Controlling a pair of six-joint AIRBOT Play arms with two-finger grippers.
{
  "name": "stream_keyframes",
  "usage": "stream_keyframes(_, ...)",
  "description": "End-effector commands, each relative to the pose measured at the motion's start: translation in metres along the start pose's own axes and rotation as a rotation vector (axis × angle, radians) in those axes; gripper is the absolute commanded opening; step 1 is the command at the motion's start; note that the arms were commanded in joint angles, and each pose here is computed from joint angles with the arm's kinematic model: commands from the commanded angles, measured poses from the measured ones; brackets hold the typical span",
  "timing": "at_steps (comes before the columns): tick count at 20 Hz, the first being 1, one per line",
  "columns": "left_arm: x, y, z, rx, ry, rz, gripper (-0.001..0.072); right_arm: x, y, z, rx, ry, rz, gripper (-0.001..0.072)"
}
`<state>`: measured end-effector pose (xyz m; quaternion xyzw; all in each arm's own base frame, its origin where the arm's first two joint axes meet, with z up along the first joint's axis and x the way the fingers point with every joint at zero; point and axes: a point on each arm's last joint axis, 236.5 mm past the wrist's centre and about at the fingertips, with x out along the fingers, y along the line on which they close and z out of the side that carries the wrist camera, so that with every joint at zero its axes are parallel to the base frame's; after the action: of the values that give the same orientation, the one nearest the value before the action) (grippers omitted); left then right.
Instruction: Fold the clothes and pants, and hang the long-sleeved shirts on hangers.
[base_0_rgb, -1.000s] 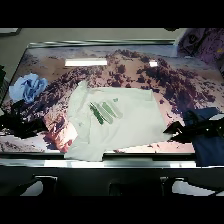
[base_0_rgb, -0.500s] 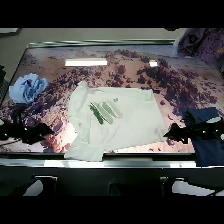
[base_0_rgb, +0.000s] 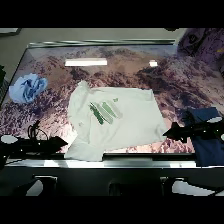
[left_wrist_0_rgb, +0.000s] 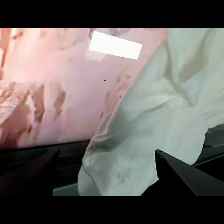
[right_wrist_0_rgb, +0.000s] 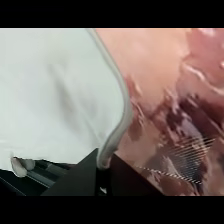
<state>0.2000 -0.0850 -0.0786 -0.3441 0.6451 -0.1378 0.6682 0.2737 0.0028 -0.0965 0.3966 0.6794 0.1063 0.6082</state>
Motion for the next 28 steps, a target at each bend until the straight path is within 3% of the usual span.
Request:
stream_keyframes(1,0.016,-0.011,-0.017,0.062,0.053,-0.016,0.0704,0.0,0.003,-0.003,0.009,0.01,0.011,0.0033)
stream_keyframes(9,0.047,-0.008,-0.01,0.089,0.049,0.052,0.07,-0.005,0.006,-0.002,-0.011,-0.009,0.006,0.0033)
stream_keyframes(10,0.051,-0.007,-0.008,0.089,0.046,0.058,0.0646,-0.008,0.008,0.0,-0.021,-0.028,0.0,0.0033)
stream_keyframes(11,0.054,-0.009,-0.005,0.086,0.039,0.053,0.0381,-0.012,0.01,0.002,-0.03,-0.046,-0.004,0.0033)
stream_keyframes(12,0.054,-0.014,-0.001,0.086,0.028,0.038,0.0069,-0.015,0.013,0.003,-0.039,-0.06,-0.005,0.0033)
stream_keyframes(13,0.051,-0.025,0.007,0.103,0.003,0.006,0.0016,-0.018,0.019,0.003,-0.053,-0.073,0.01,0.0032)
stream_keyframes(16,0.026,-0.064,0.054,0.189,-0.11,-0.036,0.0014,-0.03,0.068,0.018,-0.167,-0.176,0.107,0.003)
stream_keyframes(21,-0.091,-0.173,0.171,0.436,-0.5,-0.039,0.0013,-0.065,0.192,0.074,-0.527,-0.421,-0.116,0.0029)
stream_keyframes(25,-0.233,-0.282,0.219,0.647,-0.892,-0.055,0.0013,-0.193,0.345,0.084,-0.805,-0.851,-0.168,0.003)
stream_keyframes(28,-0.351,-0.366,0.195,0.802,-1.185,-0.123,0.0013,-0.326,0.439,0.02,-0.933,-1.187,-0.056,0.003)
